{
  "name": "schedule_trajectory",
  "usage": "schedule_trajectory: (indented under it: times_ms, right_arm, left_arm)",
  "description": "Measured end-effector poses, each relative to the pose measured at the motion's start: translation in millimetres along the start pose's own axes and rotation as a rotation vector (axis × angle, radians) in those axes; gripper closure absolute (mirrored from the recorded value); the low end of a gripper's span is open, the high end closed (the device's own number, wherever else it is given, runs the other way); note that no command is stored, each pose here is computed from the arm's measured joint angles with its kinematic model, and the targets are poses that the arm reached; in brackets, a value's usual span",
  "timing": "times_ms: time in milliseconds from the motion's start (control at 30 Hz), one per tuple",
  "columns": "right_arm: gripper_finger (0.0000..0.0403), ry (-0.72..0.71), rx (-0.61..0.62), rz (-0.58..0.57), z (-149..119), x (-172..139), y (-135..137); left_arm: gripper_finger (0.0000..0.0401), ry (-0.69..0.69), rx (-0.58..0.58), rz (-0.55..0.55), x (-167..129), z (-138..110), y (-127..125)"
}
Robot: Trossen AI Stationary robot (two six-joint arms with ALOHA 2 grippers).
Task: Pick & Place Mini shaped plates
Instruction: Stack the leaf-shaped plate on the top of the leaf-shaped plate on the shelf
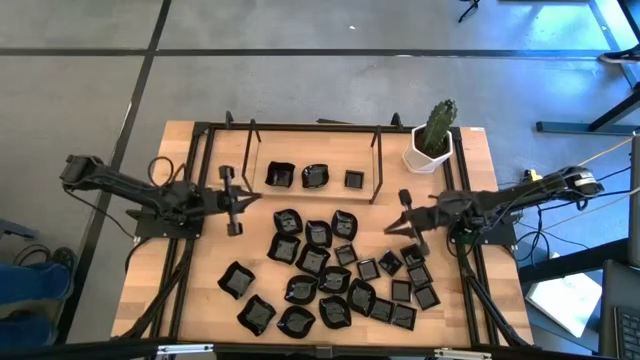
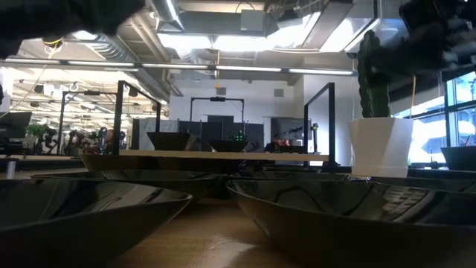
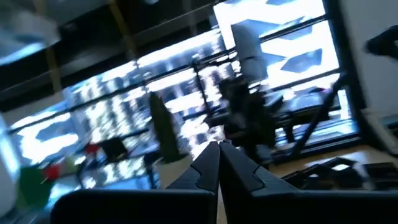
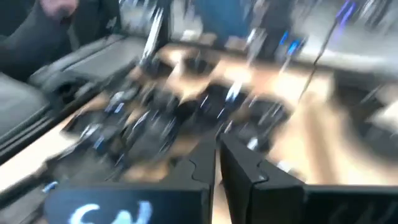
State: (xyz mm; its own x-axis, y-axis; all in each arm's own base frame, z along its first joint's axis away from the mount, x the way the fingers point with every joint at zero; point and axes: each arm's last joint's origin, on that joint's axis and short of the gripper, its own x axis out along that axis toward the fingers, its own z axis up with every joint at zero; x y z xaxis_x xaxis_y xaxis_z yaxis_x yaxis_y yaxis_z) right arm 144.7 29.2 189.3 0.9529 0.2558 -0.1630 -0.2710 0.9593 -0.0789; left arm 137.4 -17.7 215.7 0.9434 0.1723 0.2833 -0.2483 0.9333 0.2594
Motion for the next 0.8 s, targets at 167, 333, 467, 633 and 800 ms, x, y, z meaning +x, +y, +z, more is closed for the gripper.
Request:
schedule_trajectory:
  times_ms: [167,333,467,633,800]
  right_arm:
    - [0.0377,0.057,0.037,0.02,-5.5,-0.1,2.2]
    - [0.0377,0.042,-0.009,0.006,-4.0,-0.1,1.5]
    - [0.0377,0.038,0.01,0.006,-3.6,0.0,1.4]
    - [0.0377,0.035,0.01,-0.067,-2.9,-0.1,-0.7]
    - [0.0377,0.002,0.06,-0.278,0.4,1.6,-7.2]
  left_arm:
    - [0.0399,0.157,0.074,0.188,-8.2,-9.4,1.4]
    - [0.0396,0.195,0.177,0.224,-17.9,-3.9,-0.2]
    - [0.0398,0.184,0.173,0.158,-25.3,-0.4,-5.0]
    - [0.0396,0.135,0.205,0.094,-29.4,5.5,-8.4]
    - [0.0394,0.101,0.247,0.025,-29.3,6.2,-10.9]
